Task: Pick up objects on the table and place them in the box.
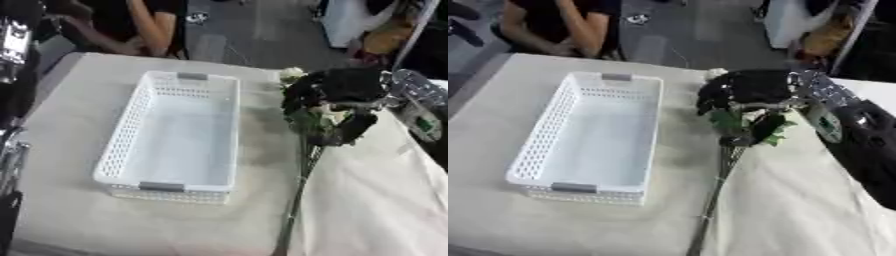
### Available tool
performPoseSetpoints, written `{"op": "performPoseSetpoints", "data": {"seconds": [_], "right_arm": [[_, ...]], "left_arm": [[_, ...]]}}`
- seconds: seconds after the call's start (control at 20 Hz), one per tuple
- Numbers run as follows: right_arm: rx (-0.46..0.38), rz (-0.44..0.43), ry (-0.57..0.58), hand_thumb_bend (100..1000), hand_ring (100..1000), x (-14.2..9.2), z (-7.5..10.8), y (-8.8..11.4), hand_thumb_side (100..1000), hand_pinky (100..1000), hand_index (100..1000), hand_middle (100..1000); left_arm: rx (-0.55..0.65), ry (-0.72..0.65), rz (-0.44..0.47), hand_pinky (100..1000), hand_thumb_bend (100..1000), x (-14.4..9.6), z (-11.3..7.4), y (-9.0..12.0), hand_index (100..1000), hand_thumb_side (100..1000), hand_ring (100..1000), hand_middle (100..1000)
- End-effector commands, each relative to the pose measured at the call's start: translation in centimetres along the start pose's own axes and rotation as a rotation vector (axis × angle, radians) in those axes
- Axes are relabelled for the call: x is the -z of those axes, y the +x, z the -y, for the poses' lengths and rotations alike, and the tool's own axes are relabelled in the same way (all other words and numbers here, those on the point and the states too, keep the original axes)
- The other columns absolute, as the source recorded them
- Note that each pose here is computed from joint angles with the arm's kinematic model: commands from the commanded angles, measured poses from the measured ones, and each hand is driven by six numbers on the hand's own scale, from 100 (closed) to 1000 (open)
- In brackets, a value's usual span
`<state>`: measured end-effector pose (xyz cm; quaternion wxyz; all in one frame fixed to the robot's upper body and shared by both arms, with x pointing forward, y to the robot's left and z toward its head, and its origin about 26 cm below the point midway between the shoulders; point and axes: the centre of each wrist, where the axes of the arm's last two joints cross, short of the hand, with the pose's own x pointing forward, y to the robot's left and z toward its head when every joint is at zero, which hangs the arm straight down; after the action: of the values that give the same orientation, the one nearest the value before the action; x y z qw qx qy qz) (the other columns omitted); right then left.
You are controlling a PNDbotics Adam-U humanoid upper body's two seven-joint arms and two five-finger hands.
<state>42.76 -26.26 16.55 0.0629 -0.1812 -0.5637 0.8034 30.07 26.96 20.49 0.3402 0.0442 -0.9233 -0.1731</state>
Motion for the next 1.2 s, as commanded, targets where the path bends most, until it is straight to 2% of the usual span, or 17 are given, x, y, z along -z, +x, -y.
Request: {"op": "performPoseSetpoints", "data": {"seconds": [0.05, 0.15, 0.2, 0.25, 0.4, 0.5, 0.95, 1.2], "right_arm": [[-0.033, 0.048, 0.087, 313, 921, -0.4, -0.1, -0.4, 630, 890, 891, 832], [-0.035, 0.047, 0.105, 333, 928, -0.3, -0.6, -0.3, 655, 900, 897, 838], [-0.041, 0.050, 0.121, 369, 926, -0.3, -0.8, -0.2, 681, 897, 901, 843], [-0.048, 0.052, 0.133, 436, 952, -0.2, -0.9, -0.1, 720, 935, 911, 855], [-0.089, 0.070, 0.213, 442, 990, -0.1, -1.2, 0.2, 856, 994, 932, 886], [-0.119, 0.081, 0.257, 444, 1000, -0.1, -1.3, 0.5, 921, 1000, 936, 893], [-0.203, 0.092, 0.284, 442, 1000, -0.8, -1.3, 0.8, 912, 1000, 932, 896], [-0.213, 0.087, 0.293, 442, 1000, -0.8, -2.6, 0.9, 819, 1000, 919, 883]], "left_arm": [[-0.001, -0.007, 0.035, 479, 100, 0.7, -0.1, 0.7, 710, 775, 616, 735], [-0.002, -0.008, 0.035, 479, 100, 0.7, -0.1, 0.7, 710, 775, 616, 735], [-0.002, -0.010, 0.035, 479, 100, 0.7, -0.1, 0.7, 710, 775, 616, 735], [-0.002, -0.010, 0.035, 479, 100, 0.7, -0.1, 0.7, 710, 775, 616, 735], [-0.001, -0.013, 0.035, 479, 100, 0.7, -0.1, 0.7, 710, 776, 617, 736], [0.000, -0.016, 0.035, 479, 100, 0.7, -0.1, 0.7, 710, 775, 617, 736], [0.004, -0.019, 0.036, 480, 100, 0.7, -0.1, 0.7, 710, 774, 617, 736], [0.001, -0.018, 0.039, 480, 100, 0.8, -0.1, 0.7, 710, 774, 617, 736]]}}
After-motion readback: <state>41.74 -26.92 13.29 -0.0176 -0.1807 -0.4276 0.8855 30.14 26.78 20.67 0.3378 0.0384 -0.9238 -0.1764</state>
